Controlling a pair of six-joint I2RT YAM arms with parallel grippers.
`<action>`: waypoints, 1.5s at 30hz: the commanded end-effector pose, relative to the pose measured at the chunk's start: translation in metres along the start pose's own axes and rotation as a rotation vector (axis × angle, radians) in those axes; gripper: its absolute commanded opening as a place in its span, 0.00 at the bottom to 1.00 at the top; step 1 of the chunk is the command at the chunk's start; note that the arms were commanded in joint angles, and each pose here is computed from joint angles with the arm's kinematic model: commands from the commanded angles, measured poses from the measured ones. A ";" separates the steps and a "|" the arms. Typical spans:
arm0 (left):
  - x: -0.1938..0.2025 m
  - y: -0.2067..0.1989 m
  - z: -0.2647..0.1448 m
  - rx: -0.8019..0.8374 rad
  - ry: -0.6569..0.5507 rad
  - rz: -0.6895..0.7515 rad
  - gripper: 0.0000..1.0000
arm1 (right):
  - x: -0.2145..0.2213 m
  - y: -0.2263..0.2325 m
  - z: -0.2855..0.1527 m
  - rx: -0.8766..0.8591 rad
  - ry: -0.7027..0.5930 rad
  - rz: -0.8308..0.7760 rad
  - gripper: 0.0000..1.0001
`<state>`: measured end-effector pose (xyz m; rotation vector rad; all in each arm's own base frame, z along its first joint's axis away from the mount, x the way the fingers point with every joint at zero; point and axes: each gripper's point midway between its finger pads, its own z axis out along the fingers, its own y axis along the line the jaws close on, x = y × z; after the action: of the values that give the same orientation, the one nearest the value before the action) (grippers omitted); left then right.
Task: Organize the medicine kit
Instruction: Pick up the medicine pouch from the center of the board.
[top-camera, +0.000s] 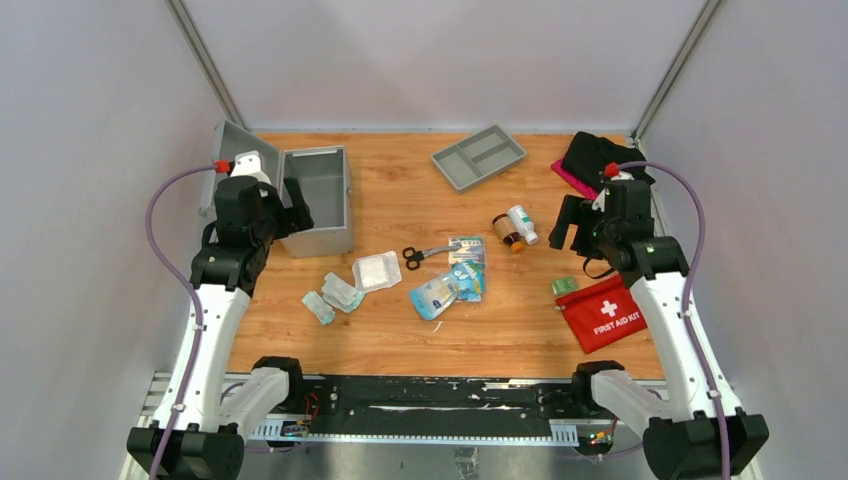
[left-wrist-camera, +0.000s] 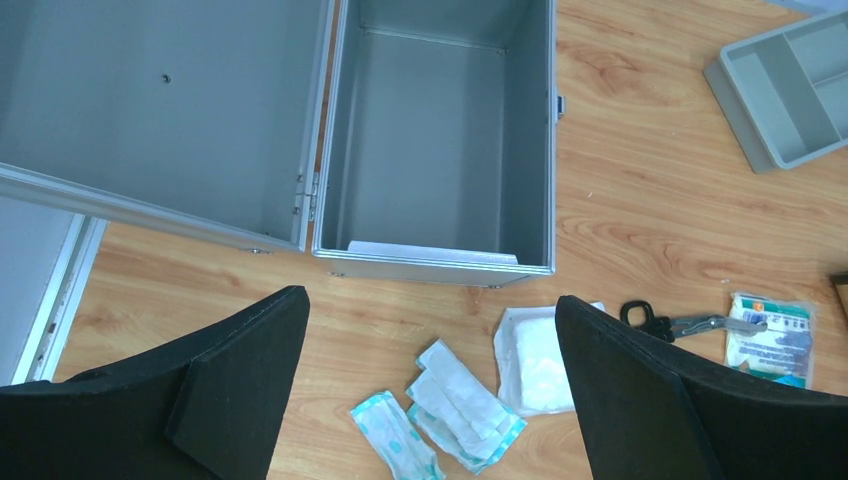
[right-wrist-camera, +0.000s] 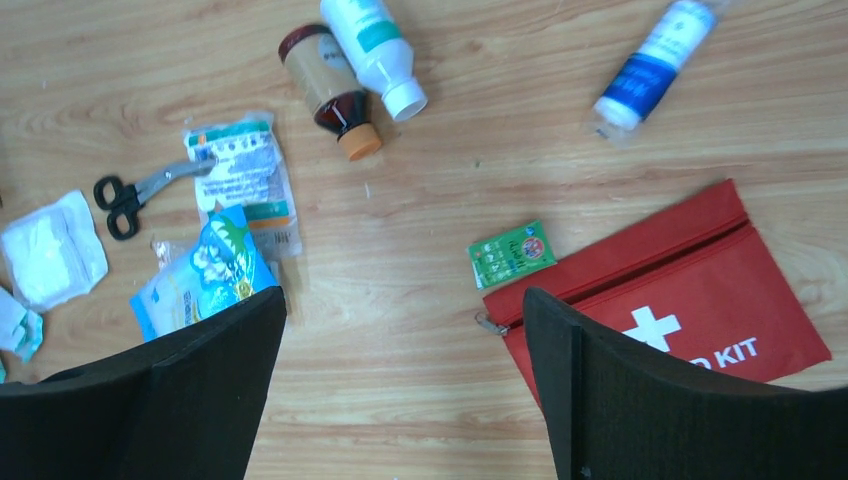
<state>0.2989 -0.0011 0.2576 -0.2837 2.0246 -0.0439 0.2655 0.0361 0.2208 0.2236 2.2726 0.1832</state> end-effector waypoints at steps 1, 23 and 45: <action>-0.002 0.001 0.000 0.013 -0.013 -0.017 1.00 | 0.022 0.013 0.011 -0.093 0.147 -0.042 0.91; 0.003 -0.002 0.000 0.034 0.004 -0.014 1.00 | 0.095 -0.091 0.070 0.397 0.328 0.286 0.60; 0.004 -0.003 0.001 0.046 0.009 -0.011 1.00 | 0.163 -0.092 0.115 0.305 0.567 0.341 0.34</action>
<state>0.2986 -0.0050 0.2545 -0.2702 2.0369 -0.0864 0.2551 -0.0082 0.0276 0.7922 2.7400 0.1021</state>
